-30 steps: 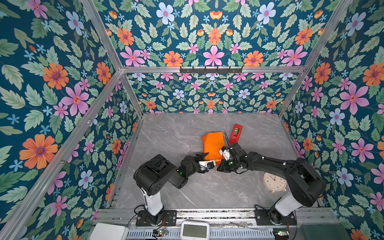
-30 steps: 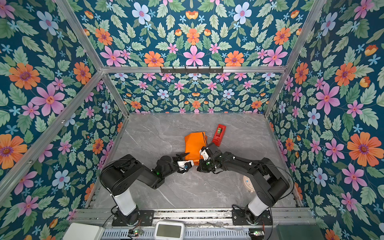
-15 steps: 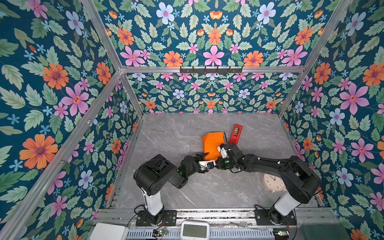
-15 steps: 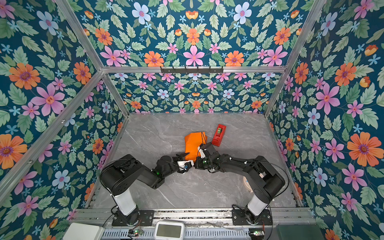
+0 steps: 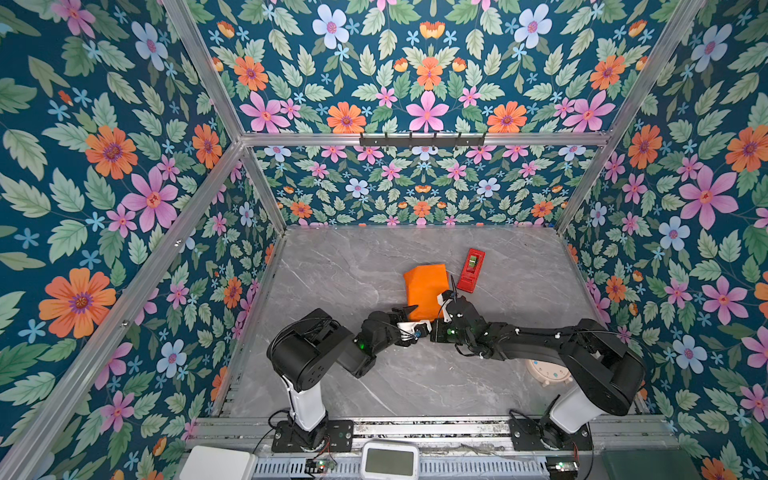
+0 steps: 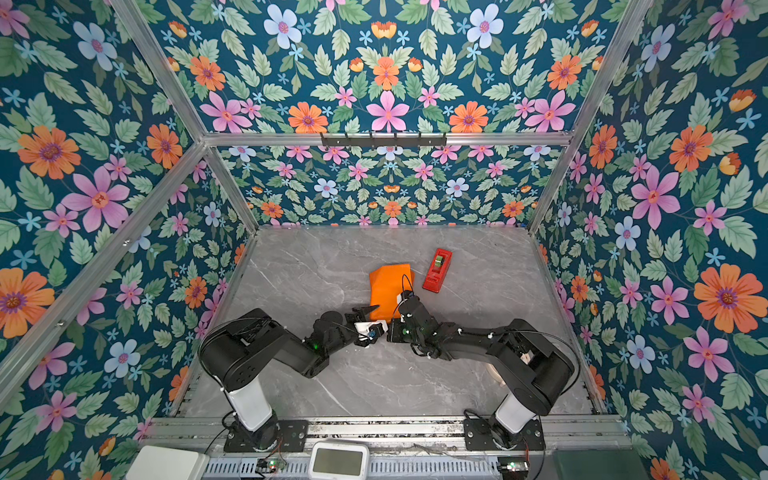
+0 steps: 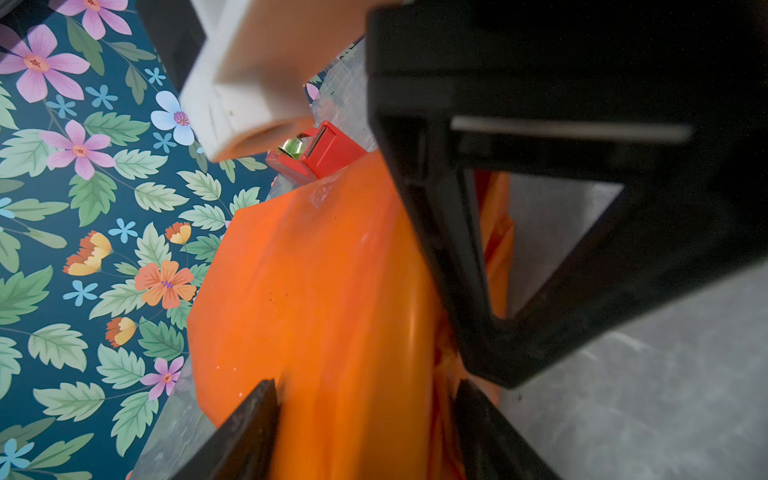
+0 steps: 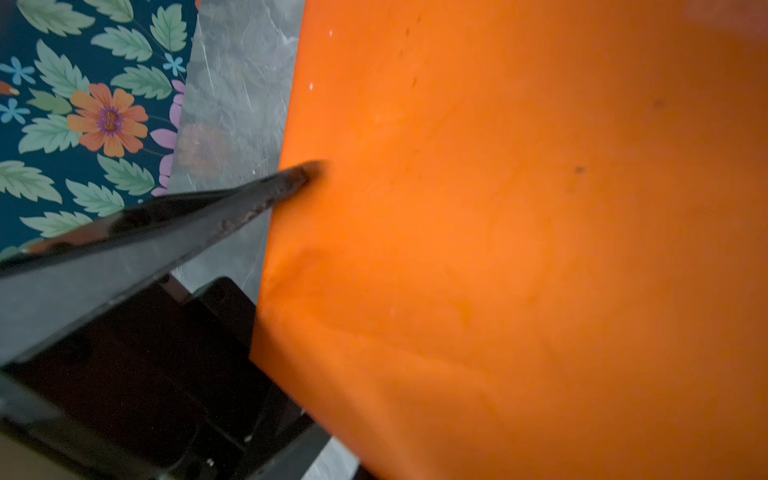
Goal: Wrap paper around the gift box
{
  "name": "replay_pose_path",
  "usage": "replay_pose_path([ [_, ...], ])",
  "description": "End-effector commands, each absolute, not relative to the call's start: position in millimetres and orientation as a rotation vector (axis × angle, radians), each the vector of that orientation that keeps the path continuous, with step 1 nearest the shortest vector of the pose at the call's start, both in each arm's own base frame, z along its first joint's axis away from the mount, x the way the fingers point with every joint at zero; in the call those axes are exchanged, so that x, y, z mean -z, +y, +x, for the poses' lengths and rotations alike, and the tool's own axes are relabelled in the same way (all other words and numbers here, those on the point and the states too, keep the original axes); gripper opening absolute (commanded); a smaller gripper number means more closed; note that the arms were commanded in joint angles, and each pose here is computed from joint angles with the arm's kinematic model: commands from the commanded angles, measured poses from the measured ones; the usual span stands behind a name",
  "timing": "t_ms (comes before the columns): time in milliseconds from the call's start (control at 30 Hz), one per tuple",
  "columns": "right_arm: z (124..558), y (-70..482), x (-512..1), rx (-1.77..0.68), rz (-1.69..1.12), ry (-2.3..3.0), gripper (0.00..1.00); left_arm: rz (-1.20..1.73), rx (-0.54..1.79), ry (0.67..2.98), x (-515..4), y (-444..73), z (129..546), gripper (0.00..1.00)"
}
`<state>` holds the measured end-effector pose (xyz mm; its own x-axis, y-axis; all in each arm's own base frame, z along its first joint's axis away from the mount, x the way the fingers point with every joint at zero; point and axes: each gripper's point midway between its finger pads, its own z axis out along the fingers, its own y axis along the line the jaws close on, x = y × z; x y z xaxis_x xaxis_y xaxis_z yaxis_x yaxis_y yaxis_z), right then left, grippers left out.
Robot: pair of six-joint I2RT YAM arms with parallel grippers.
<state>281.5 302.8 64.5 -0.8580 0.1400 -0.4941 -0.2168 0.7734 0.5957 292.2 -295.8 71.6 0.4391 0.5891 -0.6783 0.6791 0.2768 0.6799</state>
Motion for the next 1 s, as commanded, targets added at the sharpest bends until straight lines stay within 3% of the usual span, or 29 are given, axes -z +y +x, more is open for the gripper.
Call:
replay_pose_path([
  [0,296,300,-79,-0.877,-0.018,2.340,0.06,1.445,0.107,1.289,-52,-292,286,0.69],
  [467,294,287,-75,-0.806,0.004,2.338,0.25,1.446,0.105,1.290,-51,-292,287,0.69],
  [967,287,275,-82,-0.749,-0.025,2.363,0.33,1.447,0.098,1.292,-50,-293,288,0.68],
])
